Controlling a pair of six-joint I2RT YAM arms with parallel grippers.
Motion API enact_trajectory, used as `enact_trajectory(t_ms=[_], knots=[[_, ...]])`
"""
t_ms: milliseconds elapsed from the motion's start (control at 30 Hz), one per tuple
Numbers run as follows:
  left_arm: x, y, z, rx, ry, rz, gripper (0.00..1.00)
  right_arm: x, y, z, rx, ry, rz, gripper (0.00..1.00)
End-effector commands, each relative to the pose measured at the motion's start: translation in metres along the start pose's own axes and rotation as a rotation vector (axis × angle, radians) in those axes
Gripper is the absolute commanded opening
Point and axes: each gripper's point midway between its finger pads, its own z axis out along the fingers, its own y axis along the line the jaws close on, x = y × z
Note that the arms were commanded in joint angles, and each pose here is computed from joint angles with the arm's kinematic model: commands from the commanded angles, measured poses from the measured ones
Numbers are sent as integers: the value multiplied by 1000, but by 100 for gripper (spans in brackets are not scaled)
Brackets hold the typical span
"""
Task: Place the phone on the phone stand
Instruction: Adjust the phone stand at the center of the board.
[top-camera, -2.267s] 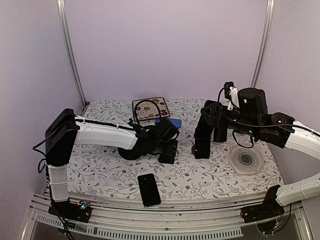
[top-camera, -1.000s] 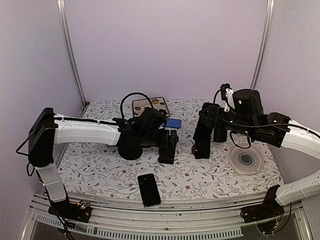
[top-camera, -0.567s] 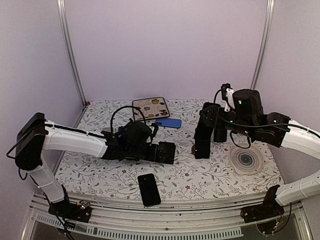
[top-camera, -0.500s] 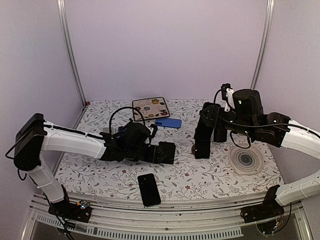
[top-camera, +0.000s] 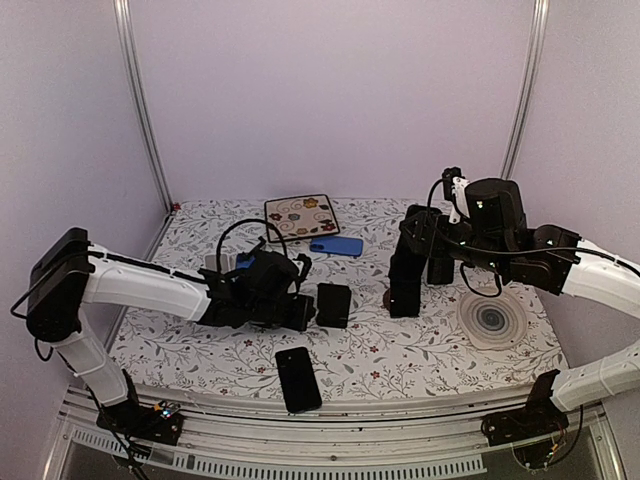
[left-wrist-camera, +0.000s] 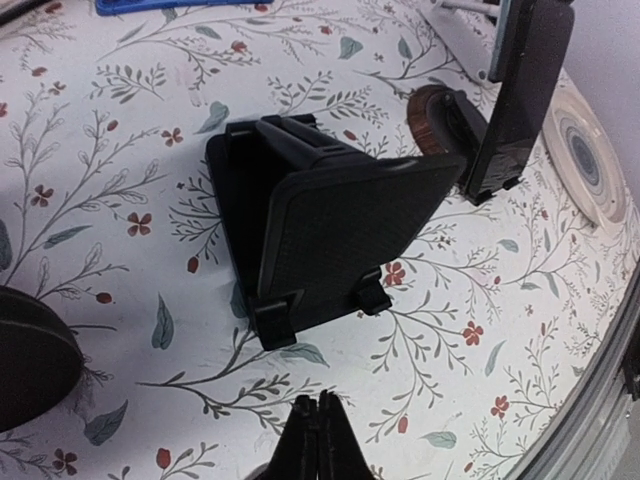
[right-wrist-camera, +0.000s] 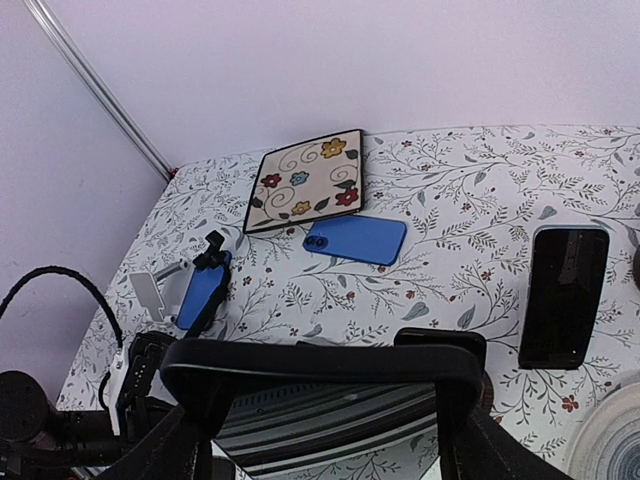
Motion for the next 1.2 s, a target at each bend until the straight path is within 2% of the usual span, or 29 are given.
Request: enact_trajectory(t_ms=[0,733,1167], knots=[[0,10,11,-67,15,31,0,-22,1,-9,-5,-72,29,12],[18,36,51,-204,80,70,0,-23,-4,-14,11,-80,23,12],[18,12,63,-152,80,88,0,-23,-4,-14,9,-78,20,12]])
